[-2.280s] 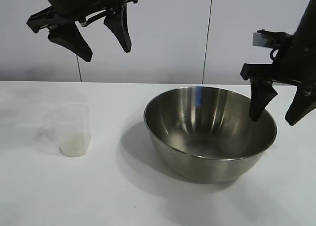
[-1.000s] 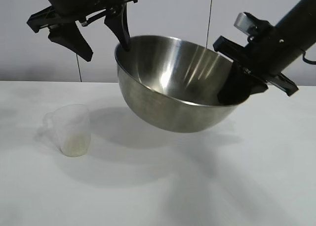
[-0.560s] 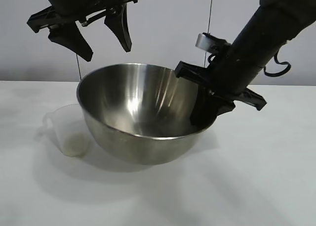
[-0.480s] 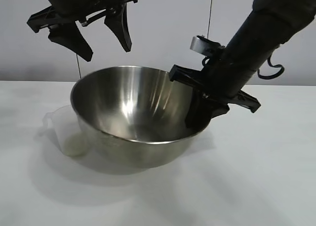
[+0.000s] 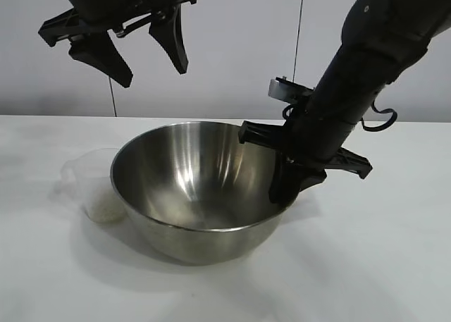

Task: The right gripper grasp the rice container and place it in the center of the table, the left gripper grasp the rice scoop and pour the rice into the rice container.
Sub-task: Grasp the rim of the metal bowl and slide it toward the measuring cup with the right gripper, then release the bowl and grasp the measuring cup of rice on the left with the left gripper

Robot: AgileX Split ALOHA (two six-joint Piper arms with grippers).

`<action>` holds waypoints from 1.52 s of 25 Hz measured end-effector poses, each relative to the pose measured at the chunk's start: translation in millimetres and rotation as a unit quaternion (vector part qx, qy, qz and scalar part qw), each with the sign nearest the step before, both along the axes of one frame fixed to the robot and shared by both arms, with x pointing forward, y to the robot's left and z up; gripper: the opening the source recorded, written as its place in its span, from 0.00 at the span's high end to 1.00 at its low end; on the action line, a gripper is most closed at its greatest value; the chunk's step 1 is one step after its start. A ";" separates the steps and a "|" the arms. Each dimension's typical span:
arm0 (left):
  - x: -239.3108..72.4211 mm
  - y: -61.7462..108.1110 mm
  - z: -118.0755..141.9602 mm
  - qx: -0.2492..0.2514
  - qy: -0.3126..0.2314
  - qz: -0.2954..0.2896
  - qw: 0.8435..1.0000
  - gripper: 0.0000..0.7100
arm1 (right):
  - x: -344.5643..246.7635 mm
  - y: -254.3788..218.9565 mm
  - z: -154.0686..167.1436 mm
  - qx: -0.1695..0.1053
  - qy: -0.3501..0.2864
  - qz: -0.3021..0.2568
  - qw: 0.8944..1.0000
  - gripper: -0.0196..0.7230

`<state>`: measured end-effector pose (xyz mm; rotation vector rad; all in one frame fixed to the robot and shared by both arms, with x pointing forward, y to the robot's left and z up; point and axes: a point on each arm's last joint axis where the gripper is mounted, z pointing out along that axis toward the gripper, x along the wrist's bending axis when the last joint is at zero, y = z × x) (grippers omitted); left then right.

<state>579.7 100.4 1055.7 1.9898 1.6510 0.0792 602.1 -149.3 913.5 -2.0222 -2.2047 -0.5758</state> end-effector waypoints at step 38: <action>0.3 -0.1 0.2 -0.001 -0.002 0.000 1.000 0.27 | -27.0 -113.5 136.5 0.034 -0.070 -0.086 0.993 0.31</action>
